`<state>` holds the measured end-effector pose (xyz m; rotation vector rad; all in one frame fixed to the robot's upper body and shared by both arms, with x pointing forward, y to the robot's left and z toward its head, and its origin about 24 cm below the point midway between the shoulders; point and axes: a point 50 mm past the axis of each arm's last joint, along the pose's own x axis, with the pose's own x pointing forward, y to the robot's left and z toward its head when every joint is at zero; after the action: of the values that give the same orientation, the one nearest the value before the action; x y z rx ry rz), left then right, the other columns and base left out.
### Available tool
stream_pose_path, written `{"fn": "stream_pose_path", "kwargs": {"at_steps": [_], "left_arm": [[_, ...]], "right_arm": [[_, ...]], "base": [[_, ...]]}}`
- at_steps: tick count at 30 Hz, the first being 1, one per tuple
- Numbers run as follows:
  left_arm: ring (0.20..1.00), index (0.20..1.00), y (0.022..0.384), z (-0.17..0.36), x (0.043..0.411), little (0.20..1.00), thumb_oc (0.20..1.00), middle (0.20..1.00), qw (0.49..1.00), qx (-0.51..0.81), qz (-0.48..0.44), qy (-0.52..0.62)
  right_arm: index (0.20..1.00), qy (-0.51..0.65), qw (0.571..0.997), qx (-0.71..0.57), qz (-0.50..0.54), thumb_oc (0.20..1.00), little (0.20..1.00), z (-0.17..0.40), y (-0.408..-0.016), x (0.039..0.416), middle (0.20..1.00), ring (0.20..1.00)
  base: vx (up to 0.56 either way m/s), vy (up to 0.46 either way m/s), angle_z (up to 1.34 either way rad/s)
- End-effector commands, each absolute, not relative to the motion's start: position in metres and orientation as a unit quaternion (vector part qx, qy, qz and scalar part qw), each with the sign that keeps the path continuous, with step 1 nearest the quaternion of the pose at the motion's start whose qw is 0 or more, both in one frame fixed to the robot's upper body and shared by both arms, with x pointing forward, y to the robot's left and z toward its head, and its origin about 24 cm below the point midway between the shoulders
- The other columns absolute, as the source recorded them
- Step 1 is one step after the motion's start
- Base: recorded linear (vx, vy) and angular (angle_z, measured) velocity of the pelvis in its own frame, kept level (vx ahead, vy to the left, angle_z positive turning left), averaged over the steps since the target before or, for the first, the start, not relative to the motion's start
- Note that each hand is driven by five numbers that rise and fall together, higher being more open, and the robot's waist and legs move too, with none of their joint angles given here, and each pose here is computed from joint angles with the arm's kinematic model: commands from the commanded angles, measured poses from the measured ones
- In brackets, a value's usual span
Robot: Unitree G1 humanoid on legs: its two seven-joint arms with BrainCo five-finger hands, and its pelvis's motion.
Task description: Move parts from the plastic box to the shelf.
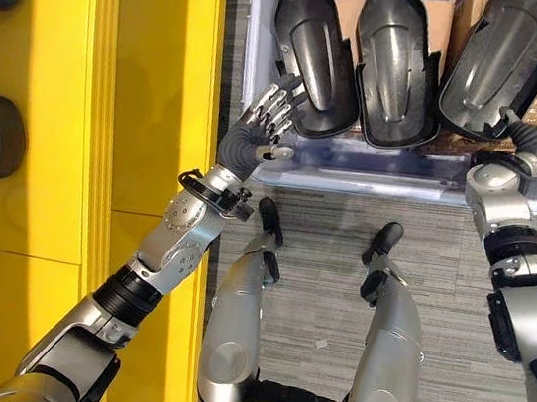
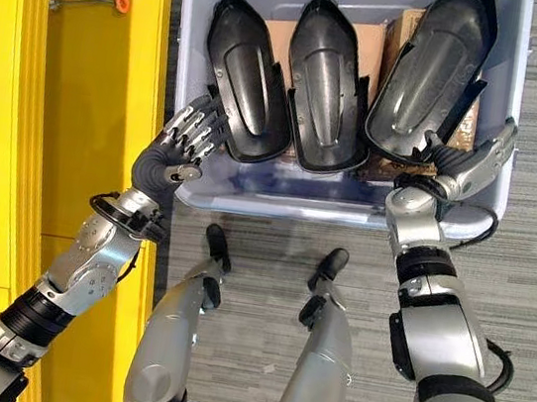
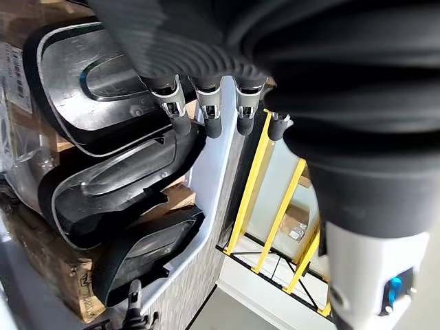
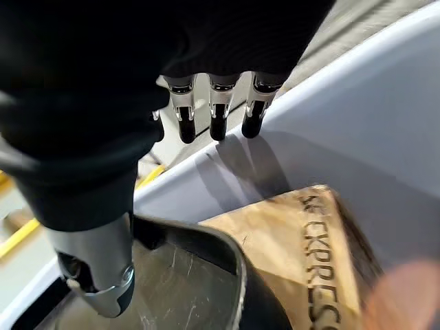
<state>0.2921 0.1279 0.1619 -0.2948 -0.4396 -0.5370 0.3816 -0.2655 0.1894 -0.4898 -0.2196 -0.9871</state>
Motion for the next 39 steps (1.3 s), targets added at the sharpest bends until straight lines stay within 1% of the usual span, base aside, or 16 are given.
{"fn": "stream_pose_path", "kwargs": {"at_steps": [1, 5, 10, 11, 14, 15, 18, 19, 21, 28, 31, 39], "left_arm": [[1.000, 1.000, 0.116, 0.169, 0.282, 1.000, 1.000, 1.000, 0.908, -0.152, -0.309, -0.237], [1.000, 1.000, 0.115, 0.168, 0.282, 1.000, 1.000, 1.000, 0.909, -0.148, -0.313, -0.232], [1.000, 1.000, 0.116, 0.169, 0.284, 1.000, 1.000, 1.000, 0.909, -0.149, -0.311, -0.234], [1.000, 1.000, 0.116, 0.168, 0.284, 1.000, 1.000, 1.000, 0.910, -0.148, -0.310, -0.233], [1.000, 1.000, 0.119, 0.168, 0.286, 1.000, 1.000, 1.000, 0.910, -0.148, -0.312, -0.231], [1.000, 1.000, 0.118, 0.165, 0.285, 1.000, 1.000, 1.000, 0.911, -0.150, -0.311, -0.225], [1.000, 1.000, 0.118, 0.168, 0.286, 1.000, 1.000, 1.000, 0.909, -0.149, -0.312, -0.231], [1.000, 1.000, 0.118, 0.168, 0.286, 1.000, 1.000, 1.000, 0.910, -0.148, -0.311, -0.230], [1.000, 1.000, 0.115, 0.169, 0.287, 1.000, 1.000, 1.000, 0.911, -0.150, -0.307, -0.231], [1.000, 1.000, 0.107, 0.170, 0.284, 1.000, 1.000, 1.000, 0.910, -0.156, -0.306, -0.232], [1.000, 1.000, 0.104, 0.170, 0.283, 1.000, 1.000, 1.000, 0.909, -0.158, -0.308, -0.233], [1.000, 1.000, 0.105, 0.170, 0.282, 1.000, 1.000, 1.000, 0.909, -0.163, -0.306, -0.233]], "right_arm": [[1.000, -0.146, 0.822, -0.303, -0.459, 1.000, 1.000, 0.218, -0.265, 0.384, 1.000, 1.000], [1.000, -0.144, 0.815, -0.335, -0.451, 1.000, 1.000, 0.222, -0.263, 0.386, 1.000, 1.000], [1.000, -0.125, 0.824, -0.353, -0.425, 1.000, 1.000, 0.218, -0.261, 0.390, 1.000, 1.000], [1.000, -0.114, 0.834, -0.340, -0.419, 1.000, 1.000, 0.217, -0.261, 0.391, 1.000, 1.000], [1.000, -0.100, 0.839, -0.329, -0.421, 1.000, 1.000, 0.211, -0.263, 0.391, 1.000, 1.000], [1.000, -0.078, 0.853, -0.291, -0.426, 1.000, 1.000, 0.202, -0.265, 0.390, 1.000, 1.000], [1.000, -0.093, 0.867, -0.217, -0.440, 1.000, 1.000, 0.203, -0.265, 0.390, 1.000, 1.000], [1.000, -0.099, 0.865, -0.207, -0.446, 1.000, 1.000, 0.204, -0.264, 0.389, 1.000, 1.000], [1.000, -0.128, 0.845, -0.170, -0.491, 1.000, 1.000, 0.208, -0.263, 0.385, 1.000, 1.000], [1.000, -0.226, 0.817, -0.178, -0.500, 1.000, 1.000, 0.226, -0.245, 0.380, 1.000, 1.000], [1.000, -0.259, 0.812, -0.180, -0.491, 1.000, 1.000, 0.232, -0.235, 0.378, 1.000, 1.000], [1.000, -0.255, 0.830, -0.134, -0.478, 1.000, 1.000, 0.224, -0.232, 0.375, 1.000, 1.000]], "base": [[0.02, -0.001, 0.03], [0.01, -0.009, 0.04], [0.01, -0.008, 0.04], [0.00, 0.000, 0.00], [0.03, -0.002, 0.00], [0.09, 0.002, 0.02], [-0.03, 0.001, 0.05], [0.00, 0.000, 0.00], [0.00, 0.000, 0.00], [0.00, 0.008, -0.02], [-0.01, 0.024, -0.08], [0.00, 0.003, -0.01]]}}
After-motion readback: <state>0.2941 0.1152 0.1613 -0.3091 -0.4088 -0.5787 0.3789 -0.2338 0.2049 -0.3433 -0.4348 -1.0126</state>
